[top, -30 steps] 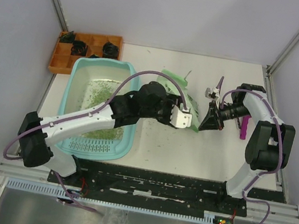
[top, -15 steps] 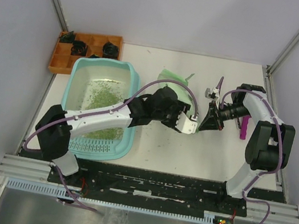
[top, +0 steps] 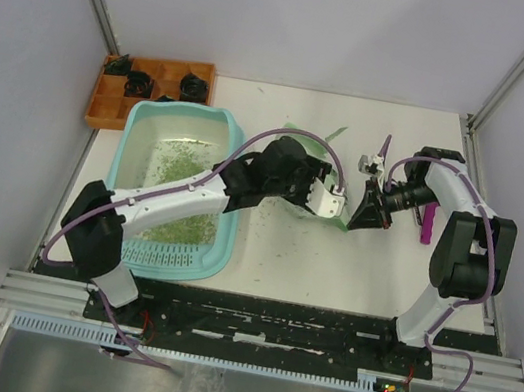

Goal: Fill the litter box with clean litter
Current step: Close the cat litter bag at the center of the board.

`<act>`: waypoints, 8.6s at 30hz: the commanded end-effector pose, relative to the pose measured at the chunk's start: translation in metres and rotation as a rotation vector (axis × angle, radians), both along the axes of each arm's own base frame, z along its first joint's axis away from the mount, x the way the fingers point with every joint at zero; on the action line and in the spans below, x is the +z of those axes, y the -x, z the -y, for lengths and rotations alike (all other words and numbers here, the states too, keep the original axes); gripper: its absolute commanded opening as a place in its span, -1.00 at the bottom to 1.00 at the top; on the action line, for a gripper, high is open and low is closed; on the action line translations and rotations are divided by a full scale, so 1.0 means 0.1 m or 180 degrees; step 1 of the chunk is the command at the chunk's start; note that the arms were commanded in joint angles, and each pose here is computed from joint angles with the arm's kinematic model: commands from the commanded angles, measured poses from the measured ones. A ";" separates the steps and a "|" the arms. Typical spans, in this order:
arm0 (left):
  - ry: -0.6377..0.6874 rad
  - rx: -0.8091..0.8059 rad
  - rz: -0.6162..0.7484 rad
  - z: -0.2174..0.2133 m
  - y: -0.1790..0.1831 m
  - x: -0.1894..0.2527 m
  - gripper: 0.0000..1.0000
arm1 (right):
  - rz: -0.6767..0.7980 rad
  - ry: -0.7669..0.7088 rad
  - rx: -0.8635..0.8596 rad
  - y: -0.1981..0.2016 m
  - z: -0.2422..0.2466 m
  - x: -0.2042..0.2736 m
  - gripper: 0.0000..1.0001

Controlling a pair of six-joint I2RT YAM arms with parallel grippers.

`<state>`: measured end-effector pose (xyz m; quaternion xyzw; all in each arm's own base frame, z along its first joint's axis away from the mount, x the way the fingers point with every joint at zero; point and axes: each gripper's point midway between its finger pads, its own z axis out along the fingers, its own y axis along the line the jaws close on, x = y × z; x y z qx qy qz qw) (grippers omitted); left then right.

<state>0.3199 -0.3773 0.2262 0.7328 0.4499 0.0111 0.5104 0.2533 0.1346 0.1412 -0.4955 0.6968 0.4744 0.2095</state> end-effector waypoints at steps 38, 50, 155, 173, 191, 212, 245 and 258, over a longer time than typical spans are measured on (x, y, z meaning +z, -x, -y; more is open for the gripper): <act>-0.0666 0.0039 -0.0822 -0.23 -0.23 -0.37 -0.95 | 0.0347 0.0214 -0.0030 -0.16 0.07 0.24 -0.88; 0.0230 0.0304 -0.1471 0.02 -0.44 -0.04 -0.95 | 0.1465 0.0248 -0.1074 -0.93 0.34 0.69 0.03; 0.0847 0.1839 -0.1454 -0.25 -0.99 0.01 -0.95 | 0.1265 0.0130 -0.1855 -1.37 0.32 0.62 -0.96; 0.0636 0.2026 -0.1414 -0.47 -1.16 -0.02 -0.95 | 0.1222 0.0471 -0.1888 -1.24 0.62 0.43 -0.95; 0.0774 0.1929 -0.1508 -0.37 -1.17 0.13 -0.95 | 0.1082 0.0792 -0.2190 -0.92 1.27 0.31 -0.96; 0.0880 0.1614 -0.1613 0.02 -0.96 0.23 -0.95 | 0.2098 0.0083 -0.1425 -0.95 0.41 1.20 0.26; 0.0963 0.1412 -0.1692 0.26 -0.79 0.23 -0.95 | 0.1248 0.0468 -0.3115 -1.81 1.06 0.91 -0.29; 0.0926 0.1447 -0.1634 0.22 -0.81 0.22 -0.95 | 0.0820 0.2023 -0.3460 -1.67 2.09 0.15 -0.13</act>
